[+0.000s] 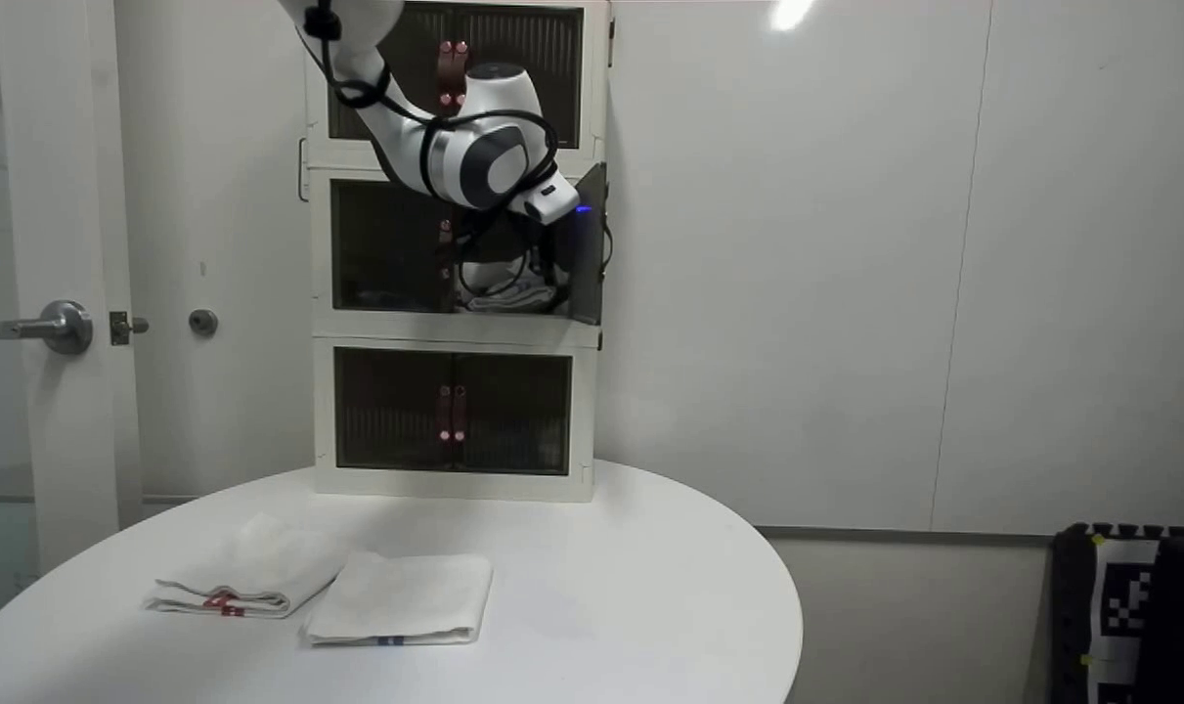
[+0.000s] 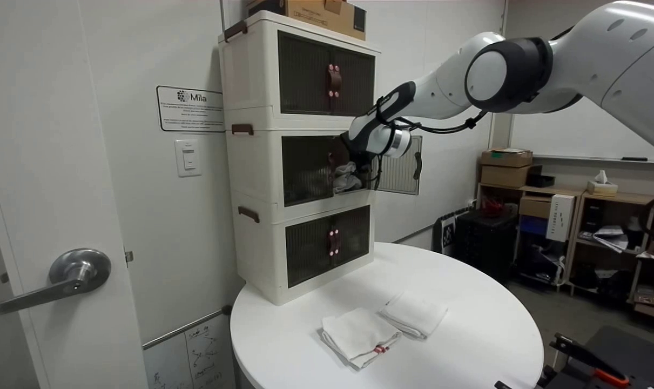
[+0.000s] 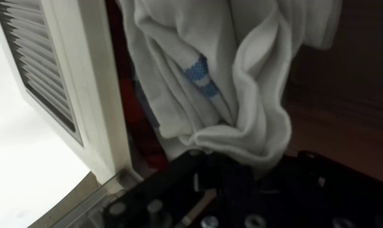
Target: Take the hand towels out of the middle compartment
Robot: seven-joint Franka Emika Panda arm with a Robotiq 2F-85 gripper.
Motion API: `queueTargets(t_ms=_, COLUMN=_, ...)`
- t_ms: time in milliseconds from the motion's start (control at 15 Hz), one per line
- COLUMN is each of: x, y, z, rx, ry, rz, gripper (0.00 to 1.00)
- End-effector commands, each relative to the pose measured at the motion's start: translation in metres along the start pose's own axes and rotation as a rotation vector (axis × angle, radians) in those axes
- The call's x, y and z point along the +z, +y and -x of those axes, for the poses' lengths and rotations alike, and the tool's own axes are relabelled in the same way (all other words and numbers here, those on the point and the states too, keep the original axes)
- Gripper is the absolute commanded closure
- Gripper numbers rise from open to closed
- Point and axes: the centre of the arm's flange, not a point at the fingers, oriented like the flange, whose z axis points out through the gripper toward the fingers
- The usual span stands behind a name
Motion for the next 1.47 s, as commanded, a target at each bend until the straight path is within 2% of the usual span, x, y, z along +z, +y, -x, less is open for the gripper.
queueTargets(t_ms=0, x=-0.030, y=-0.020, z=0.010, rx=-0.027, ry=-0.007, rz=0.027, gripper=0.89)
queueTargets(t_ms=400, x=-0.050, y=-0.014, z=0.020, rx=-0.075, ry=-0.049, rz=0.097, gripper=0.89)
queueTargets(t_ms=867, x=-0.080, y=-0.014, z=0.035, rx=-0.068, ry=-0.107, rz=0.139, gripper=0.88)
queueTargets(t_ms=1400, x=-0.108, y=-0.011, z=0.025, rx=0.004, ry=-0.029, rz=0.111, gripper=0.89)
